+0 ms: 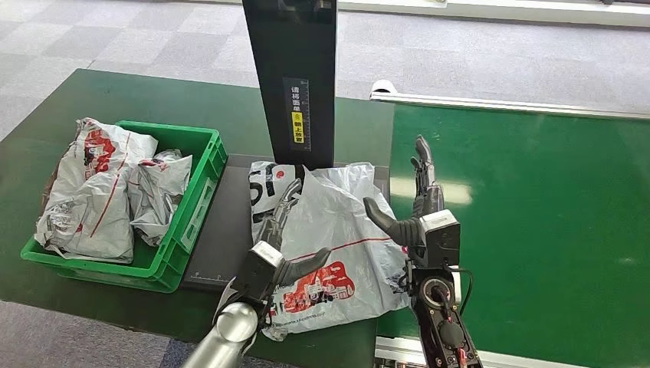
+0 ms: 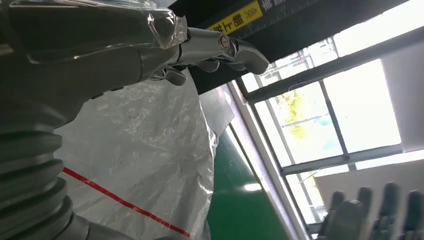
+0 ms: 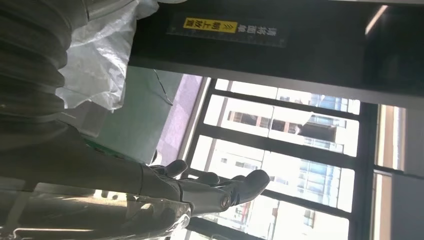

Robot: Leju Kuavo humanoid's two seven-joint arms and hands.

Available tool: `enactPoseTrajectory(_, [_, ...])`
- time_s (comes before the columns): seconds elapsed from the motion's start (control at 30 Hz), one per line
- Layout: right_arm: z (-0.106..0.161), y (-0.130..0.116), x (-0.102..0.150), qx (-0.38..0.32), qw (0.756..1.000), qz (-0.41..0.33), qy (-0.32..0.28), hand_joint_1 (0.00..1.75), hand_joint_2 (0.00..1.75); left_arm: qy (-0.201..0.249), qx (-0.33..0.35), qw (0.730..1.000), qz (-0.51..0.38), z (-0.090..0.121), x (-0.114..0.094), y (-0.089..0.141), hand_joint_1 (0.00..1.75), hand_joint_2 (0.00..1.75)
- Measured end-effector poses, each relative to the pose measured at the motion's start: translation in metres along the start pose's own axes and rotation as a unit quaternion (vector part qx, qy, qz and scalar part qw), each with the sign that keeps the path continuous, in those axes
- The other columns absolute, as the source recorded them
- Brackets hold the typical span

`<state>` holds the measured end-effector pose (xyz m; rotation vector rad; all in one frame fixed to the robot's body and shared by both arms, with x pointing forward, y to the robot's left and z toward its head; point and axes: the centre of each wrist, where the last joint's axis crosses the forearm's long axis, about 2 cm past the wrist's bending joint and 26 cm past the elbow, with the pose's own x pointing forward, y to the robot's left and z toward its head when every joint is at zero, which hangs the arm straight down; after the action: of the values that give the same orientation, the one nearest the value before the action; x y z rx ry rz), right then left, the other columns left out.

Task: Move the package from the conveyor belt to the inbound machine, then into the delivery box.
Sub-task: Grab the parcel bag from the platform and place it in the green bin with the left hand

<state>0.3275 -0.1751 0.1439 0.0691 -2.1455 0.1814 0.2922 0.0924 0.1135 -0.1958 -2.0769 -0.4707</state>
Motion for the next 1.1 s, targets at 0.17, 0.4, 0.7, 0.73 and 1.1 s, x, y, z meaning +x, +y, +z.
enactPoseTrajectory(0.17, [0.005, -0.019, 0.027, -0.068, 0.996, 0.009, -0.056, 0.0, 1.75, 0.007, -0.056, 0.993, -0.108, -0.013, 0.0, -0.011, 0.0, 1.75])
enactPoseTrajectory(0.4, [0.015, -0.043, 0.062, -0.131, 0.984, 0.024, -0.121, 0.0, 1.75, 0.002, -0.109, 0.974, -0.198, -0.027, 0.002, -0.028, 0.0, 1.75])
enactPoseTrajectory(0.7, [0.022, -0.049, 0.078, -0.149, 0.976, 0.03, -0.158, 0.0, 1.75, 0.015, -0.156, 0.959, -0.236, -0.033, 0.001, -0.039, 0.0, 1.75])
enactPoseTrajectory(0.73, [0.021, -0.049, 0.08, -0.149, 0.975, 0.03, -0.161, 0.0, 1.75, 0.019, -0.165, 0.957, -0.239, -0.033, 0.0, -0.04, 0.0, 1.75])
enactPoseTrajectory(1.1, [0.016, -0.047, 0.085, -0.141, 0.976, 0.025, -0.161, 0.0, 1.75, 0.083, -0.27, 0.924, -0.257, -0.025, -0.013, -0.048, 0.0, 1.75])
